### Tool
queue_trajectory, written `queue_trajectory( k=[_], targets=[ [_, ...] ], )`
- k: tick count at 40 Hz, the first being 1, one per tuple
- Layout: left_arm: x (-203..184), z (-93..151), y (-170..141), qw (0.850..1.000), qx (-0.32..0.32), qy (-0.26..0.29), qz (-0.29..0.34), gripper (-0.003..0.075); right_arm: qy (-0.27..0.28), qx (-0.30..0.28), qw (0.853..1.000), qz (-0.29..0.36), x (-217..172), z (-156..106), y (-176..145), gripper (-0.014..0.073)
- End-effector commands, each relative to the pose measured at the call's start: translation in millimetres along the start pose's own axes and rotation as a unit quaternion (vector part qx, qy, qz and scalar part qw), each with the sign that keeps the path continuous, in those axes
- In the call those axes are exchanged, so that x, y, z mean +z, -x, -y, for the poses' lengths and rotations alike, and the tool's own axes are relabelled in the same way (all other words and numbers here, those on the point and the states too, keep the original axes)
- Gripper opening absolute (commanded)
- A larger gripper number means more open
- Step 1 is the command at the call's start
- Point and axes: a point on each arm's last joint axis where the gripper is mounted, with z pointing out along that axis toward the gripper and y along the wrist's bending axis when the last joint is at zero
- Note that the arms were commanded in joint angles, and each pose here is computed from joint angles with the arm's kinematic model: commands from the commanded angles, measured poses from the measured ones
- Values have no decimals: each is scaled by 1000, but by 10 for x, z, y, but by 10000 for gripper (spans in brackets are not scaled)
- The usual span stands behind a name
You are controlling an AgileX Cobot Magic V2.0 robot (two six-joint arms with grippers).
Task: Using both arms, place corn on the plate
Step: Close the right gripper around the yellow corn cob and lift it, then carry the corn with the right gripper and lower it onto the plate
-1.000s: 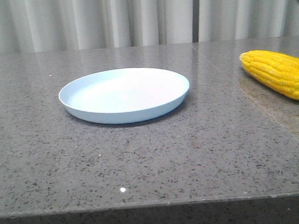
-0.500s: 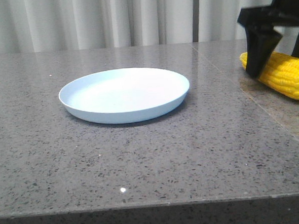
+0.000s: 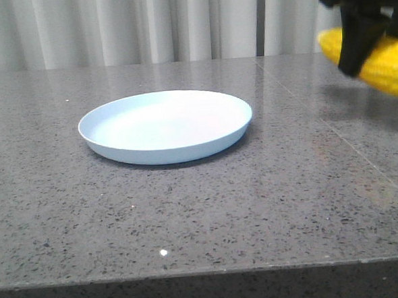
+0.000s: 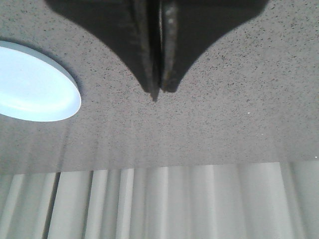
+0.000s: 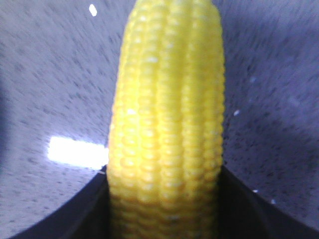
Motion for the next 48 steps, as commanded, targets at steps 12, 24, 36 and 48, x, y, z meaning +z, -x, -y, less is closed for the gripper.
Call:
queue_trajectory(
  k=[12, 24, 36, 48],
  targets=[
    [-22, 14, 151, 999, -3, -9, 49, -20, 27, -17, 996, 77, -554, -867, 233, 148],
    [-22, 14, 151, 999, -3, -9, 49, -20, 80, 1, 996, 48, -56, -1648, 113, 150],
    [-22, 14, 151, 999, -3, -9, 49, -20, 79, 38, 996, 22, 376, -1800, 82, 153],
    [-22, 14, 151, 999, -3, -9, 49, -20, 75, 38, 996, 11, 415, -1807, 59, 555]
  ],
)
